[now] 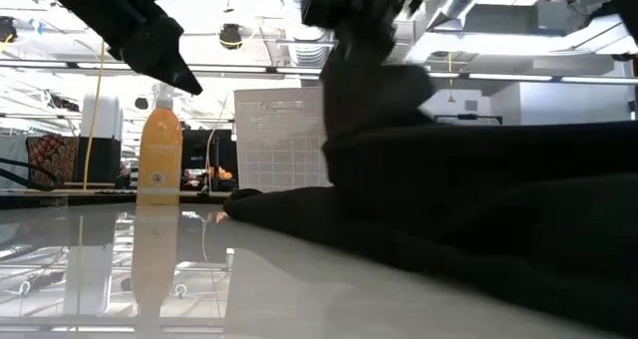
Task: Fold laundry
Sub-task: Fold the black t-shirt
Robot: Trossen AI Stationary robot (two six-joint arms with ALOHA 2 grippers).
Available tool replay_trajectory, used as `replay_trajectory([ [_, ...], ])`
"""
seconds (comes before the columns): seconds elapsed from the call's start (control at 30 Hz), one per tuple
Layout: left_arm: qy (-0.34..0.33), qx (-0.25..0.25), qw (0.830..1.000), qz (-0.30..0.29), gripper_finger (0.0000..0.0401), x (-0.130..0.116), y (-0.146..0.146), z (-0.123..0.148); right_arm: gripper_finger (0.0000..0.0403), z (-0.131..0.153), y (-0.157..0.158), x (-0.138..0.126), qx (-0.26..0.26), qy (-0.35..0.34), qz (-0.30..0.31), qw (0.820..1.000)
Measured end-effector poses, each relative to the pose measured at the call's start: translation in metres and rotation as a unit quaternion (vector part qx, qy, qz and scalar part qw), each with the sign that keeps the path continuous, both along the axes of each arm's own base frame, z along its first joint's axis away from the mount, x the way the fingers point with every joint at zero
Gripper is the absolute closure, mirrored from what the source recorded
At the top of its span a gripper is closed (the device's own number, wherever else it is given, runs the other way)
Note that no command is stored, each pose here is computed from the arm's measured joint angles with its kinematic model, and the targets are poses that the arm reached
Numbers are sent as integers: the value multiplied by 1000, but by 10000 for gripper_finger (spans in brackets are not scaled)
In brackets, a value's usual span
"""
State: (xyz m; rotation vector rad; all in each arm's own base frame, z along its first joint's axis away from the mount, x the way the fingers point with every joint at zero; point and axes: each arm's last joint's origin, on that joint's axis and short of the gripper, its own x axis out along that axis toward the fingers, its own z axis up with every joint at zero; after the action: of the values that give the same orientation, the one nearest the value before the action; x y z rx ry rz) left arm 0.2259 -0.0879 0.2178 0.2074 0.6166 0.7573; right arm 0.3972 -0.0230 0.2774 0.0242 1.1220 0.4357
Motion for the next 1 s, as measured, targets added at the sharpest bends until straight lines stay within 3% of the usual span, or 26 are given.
replay_trajectory([
  [0.17, 8, 8, 1000, -3, 401, -2, 1, -7, 311, -10, -37, 8, -42, 11, -58, 997],
  [0.4, 5, 23, 1000, -2, 401, 1, 4, -9, 258, -6, -56, 3, -14, 13, -74, 997],
  [0.57, -5, 15, 1000, -15, 401, 9, 5, -6, 204, 23, -57, -11, -19, 54, -82, 995],
  [0.73, -50, -45, 993, -94, 401, 37, 6, -1, 194, 40, -24, -49, 25, 135, -57, 989],
  [0.83, -84, -65, 984, -141, 401, 60, 12, -6, 205, 34, 8, -70, 37, 86, -26, 995],
  [1.0, -167, -88, 963, -193, 398, 95, 22, -18, 231, 6, 45, -115, 61, -26, -56, 996],
])
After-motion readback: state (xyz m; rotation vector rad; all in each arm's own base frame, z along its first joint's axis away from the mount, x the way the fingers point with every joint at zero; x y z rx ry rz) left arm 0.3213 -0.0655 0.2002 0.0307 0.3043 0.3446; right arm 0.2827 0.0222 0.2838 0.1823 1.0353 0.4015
